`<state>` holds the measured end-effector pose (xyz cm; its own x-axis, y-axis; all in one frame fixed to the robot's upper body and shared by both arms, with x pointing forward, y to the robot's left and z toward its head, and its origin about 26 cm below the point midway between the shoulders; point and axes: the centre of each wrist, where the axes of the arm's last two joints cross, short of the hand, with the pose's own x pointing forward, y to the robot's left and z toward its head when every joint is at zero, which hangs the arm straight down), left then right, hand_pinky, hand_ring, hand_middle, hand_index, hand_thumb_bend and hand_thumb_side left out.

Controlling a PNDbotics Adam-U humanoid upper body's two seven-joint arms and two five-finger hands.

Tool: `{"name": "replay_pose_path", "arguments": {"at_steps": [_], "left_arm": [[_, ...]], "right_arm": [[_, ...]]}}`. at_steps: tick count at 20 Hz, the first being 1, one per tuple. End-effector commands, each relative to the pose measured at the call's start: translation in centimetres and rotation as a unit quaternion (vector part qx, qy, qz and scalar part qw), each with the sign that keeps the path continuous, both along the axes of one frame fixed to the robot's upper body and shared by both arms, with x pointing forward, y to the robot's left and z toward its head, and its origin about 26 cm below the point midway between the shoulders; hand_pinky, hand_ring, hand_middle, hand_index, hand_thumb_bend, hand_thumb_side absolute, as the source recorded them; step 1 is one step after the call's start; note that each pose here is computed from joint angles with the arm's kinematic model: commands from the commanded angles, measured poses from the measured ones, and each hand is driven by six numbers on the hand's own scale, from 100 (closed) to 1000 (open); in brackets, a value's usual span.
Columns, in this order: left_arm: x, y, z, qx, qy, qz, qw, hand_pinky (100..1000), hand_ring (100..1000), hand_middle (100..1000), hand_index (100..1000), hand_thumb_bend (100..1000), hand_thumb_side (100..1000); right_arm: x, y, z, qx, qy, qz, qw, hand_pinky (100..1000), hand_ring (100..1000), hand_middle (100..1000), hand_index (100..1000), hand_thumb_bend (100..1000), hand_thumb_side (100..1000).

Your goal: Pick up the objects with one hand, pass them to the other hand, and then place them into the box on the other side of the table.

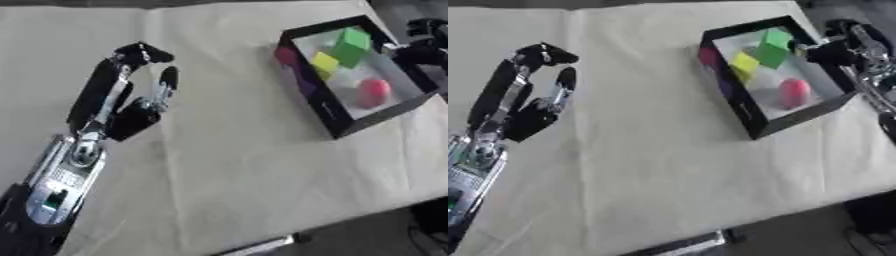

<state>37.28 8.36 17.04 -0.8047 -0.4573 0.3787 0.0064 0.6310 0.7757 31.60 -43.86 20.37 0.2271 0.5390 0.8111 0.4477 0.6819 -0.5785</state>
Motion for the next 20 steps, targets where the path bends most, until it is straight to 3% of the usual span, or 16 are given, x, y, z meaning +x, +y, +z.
{"name": "replay_pose_path", "arguments": {"at_steps": [1, 4, 6, 8, 10, 15, 20], "left_arm": [[-0.1, 0.4, 1.0, -0.008, -0.015, 0.002, 1.000, 782, 739, 660, 762, 174, 916], [-0.1, 0.6, 1.0, -0.014, -0.013, 0.007, 1.000, 782, 737, 658, 761, 168, 906], [-0.1, 1.2, 1.3, -0.029, -0.013, 0.014, 0.999, 785, 735, 650, 761, 134, 872], [-0.2, 2.3, 2.2, -0.046, -0.022, 0.033, 0.998, 787, 731, 631, 763, 106, 843], [-0.3, 4.2, 3.0, -0.081, -0.017, 0.051, 0.995, 789, 728, 610, 764, 100, 802], [-1.7, 10.7, 5.7, -0.180, 0.005, 0.088, 0.980, 801, 745, 674, 809, 100, 726], [-3.5, 15.7, 6.8, -0.274, 0.055, 0.095, 0.955, 824, 777, 697, 817, 100, 737]], "right_arm": [[-0.4, -0.2, 1.7, -0.008, -0.038, -0.021, 0.999, 752, 859, 876, 907, 462, 249], [-1.0, 0.5, 2.5, 0.019, -0.093, -0.031, 0.995, 718, 846, 869, 887, 315, 304], [-1.9, 1.6, 3.2, 0.040, -0.151, -0.029, 0.987, 699, 833, 859, 882, 146, 340], [-3.0, 3.2, 3.8, 0.062, -0.213, -0.016, 0.975, 692, 826, 861, 884, 100, 360], [-4.3, 4.7, 4.0, 0.073, -0.255, -0.001, 0.964, 687, 817, 865, 888, 100, 371], [-5.8, 5.1, 3.3, 0.056, -0.326, 0.031, 0.943, 681, 793, 852, 877, 258, 155], [-6.2, 4.9, 2.0, 0.049, -0.362, 0.047, 0.930, 681, 799, 841, 859, 211, 111]]}}
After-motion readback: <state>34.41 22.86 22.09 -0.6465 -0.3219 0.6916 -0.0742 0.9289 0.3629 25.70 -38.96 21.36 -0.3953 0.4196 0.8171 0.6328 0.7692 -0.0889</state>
